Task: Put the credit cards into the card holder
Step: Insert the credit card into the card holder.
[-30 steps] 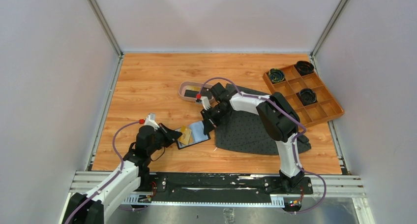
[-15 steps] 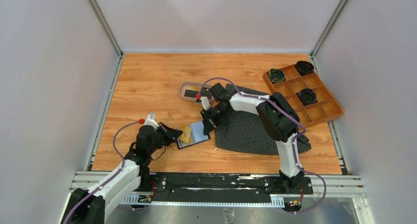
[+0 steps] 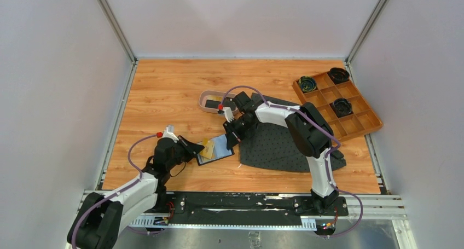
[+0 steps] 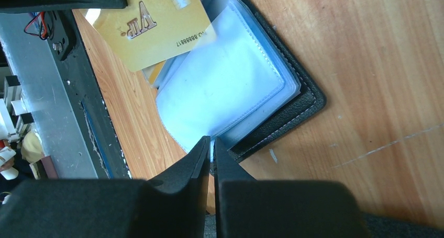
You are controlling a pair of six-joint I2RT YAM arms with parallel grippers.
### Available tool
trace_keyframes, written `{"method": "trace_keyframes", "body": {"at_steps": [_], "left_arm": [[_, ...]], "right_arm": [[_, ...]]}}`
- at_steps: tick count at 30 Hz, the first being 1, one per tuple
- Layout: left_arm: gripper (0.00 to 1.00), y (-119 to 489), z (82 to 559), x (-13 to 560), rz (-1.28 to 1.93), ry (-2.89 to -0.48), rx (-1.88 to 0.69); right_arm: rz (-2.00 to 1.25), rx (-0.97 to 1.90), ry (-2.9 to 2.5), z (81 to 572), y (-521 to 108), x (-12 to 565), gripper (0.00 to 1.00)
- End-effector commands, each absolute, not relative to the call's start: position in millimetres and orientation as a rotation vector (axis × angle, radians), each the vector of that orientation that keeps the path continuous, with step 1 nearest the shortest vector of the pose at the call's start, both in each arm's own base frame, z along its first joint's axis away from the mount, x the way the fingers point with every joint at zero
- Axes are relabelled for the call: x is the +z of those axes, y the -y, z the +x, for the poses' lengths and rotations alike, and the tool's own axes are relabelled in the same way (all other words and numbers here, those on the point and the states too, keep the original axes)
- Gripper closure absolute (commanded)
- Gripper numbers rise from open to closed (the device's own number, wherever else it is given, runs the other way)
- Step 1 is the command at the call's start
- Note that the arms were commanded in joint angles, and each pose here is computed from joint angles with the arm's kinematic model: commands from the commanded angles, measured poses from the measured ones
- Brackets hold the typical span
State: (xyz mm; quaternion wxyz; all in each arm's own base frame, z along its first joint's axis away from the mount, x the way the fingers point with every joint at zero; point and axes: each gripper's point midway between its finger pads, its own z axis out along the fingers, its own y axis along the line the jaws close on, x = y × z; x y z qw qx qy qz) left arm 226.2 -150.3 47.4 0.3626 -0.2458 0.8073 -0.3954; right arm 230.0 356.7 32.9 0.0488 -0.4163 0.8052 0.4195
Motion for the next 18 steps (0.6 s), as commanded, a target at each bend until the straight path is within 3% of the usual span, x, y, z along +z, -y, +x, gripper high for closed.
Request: {"method": "trace_keyframes", "body": {"at_steps": [1, 18], "left_arm": [[1.00, 147.8, 221.4, 33.3, -0.649, -2.103, -0.997], [1.00, 147.6, 219.6, 22.9, -0.767, -2.073, -0.916]], "right_arm": [[-1.307, 1.256, -2.477, 223.1, -358.8, 27.2, 0.90], [-1.302, 1.271, -2.482, 221.6, -360.0, 28.1, 0.90]]}}
